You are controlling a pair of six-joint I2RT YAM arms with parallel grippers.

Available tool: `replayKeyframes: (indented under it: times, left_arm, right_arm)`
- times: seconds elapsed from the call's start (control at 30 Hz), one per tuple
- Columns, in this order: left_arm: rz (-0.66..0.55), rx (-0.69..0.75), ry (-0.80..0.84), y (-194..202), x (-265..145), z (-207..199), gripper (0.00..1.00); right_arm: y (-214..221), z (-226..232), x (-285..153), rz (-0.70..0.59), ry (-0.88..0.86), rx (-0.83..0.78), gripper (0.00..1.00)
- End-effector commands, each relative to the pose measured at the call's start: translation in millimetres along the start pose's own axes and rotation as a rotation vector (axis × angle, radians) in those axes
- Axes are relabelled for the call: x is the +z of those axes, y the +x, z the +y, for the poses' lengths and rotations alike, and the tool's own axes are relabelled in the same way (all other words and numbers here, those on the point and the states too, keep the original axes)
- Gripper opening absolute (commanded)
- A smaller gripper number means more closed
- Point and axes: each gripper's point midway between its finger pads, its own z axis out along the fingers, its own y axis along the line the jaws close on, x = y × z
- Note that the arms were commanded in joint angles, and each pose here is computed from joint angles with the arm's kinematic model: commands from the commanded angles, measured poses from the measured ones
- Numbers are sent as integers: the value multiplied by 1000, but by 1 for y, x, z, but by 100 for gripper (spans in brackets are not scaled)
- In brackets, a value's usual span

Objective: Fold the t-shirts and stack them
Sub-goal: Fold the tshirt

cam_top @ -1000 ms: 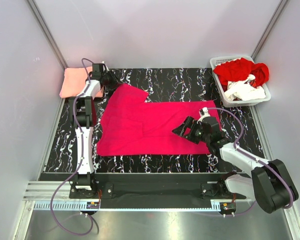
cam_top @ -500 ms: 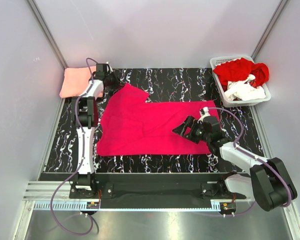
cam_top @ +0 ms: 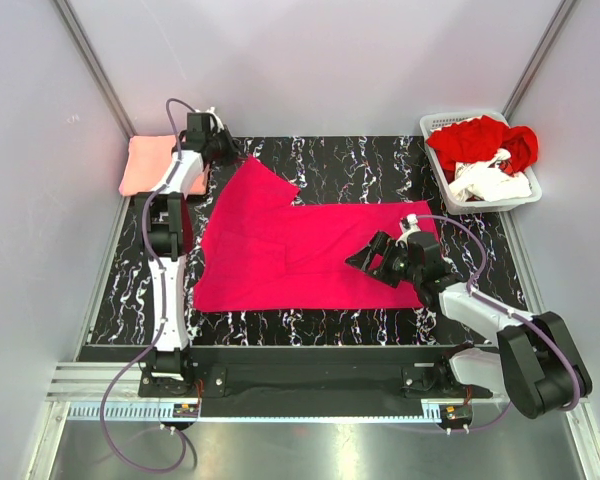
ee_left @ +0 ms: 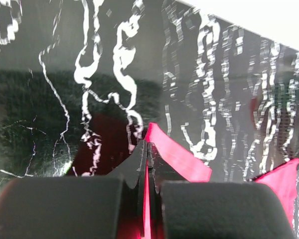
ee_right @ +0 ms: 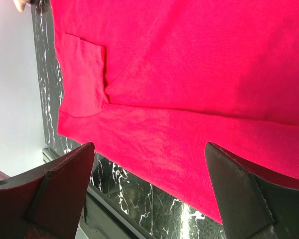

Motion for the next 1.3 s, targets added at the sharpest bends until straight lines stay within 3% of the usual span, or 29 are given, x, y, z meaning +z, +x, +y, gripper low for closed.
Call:
replayKeyframes:
  times: [0.0,0.43,0.5,0.53,0.57,0.67,0.7,0.93,1.27]
  left_arm:
    - [-94,77,49,-38,-35,-36,0]
    - [-9,85,66,3,-62,-38,0]
    - [6,94,63,14,-73,-40,0]
    - [6,104,64,17,-78,-42,0]
    - [32,98,54,30,-79,-37,0]
    - [30,107,52,39,-97,-39,0]
    - [8,122,51,35,-109,-46,0]
    - [-1,151,-63,40,-142,-25,0]
    - [13,87,-150,27,-164,10,0]
  right_arm:
    - [-16,18,1,-38,-58,-14,100]
    - [-29,13,0,-52,6,8,100]
    - [-63,24,-4,-133,49,-7,100]
    - [-64,10,-7,-115,145,-3,100]
    - [-105,17,-15,-218,199,-11,100]
    - [-134,-11,-20,-219,383,-9,98]
    - [-163,-8,-26,-268,400,-3,98]
    - [-209,-59,-13,-199,690,-67,95]
    - [-249,-97,18,-94,841,-76,89]
